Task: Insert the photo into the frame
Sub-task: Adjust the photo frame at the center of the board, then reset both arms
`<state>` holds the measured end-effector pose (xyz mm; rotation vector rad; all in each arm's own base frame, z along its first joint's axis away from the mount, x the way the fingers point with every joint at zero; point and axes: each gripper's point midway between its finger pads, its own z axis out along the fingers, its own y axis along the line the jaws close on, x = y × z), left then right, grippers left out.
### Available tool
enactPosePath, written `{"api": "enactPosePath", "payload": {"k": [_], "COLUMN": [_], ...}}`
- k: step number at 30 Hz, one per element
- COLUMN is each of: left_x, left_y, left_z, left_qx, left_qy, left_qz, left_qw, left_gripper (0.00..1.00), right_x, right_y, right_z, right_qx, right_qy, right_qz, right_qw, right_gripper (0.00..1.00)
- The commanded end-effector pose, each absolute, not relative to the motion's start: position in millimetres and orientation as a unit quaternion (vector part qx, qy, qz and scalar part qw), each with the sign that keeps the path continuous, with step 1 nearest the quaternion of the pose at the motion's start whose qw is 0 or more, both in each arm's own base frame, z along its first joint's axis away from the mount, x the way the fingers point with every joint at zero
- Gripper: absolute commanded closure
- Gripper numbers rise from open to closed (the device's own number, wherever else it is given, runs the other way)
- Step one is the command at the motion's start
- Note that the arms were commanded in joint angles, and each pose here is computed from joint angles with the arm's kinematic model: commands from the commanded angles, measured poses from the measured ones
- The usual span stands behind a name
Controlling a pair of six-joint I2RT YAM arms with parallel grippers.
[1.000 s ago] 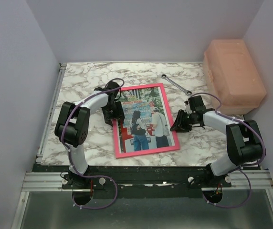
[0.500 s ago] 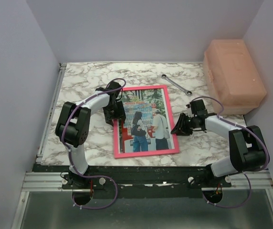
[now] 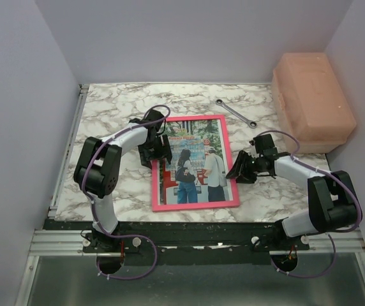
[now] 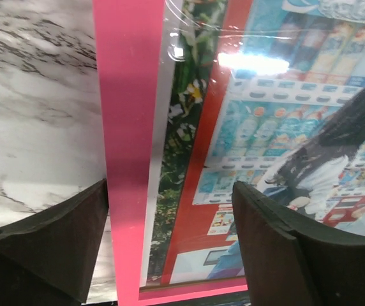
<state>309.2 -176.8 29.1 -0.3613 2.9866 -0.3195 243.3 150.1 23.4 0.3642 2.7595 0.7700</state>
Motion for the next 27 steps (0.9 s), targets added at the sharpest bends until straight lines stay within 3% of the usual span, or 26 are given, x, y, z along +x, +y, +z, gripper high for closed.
{"api": "enactPosePath", "payload": {"k": [1,4,10,19,27], "left_x": [310,314,323,325,302], "left_y": [-211,-197,-165,-132,-109], "left_z": [57,71,102,178,249], "left_qx": [-0.110,-0.118,-0.134,-0.143,-0.142], "left_qy": [0.975,0.973,0.965,0.916,0.841], "left_qz": [-0.172,-0.160,-0.147,-0.233,-0.298], "left_qw": [0.092,0.119,0.172,0.293,0.429], "left_gripper": [0.21,0.16,0.13,0.10,0.02], "right_x": [222,236,256,280,293], "right_y": [146,146,146,146,141], "right_z": [16,30,55,103,151], "right_qx": [0.138,0.139,0.142,0.138,0.136], "right_qy": [0.961,0.957,0.949,0.927,0.898], "right_qz": [0.225,0.225,0.229,0.246,0.259], "right_qw": [0.088,0.116,0.163,0.246,0.330], "right_gripper": [0.40,0.27,0.13,0.00,0.00]}}
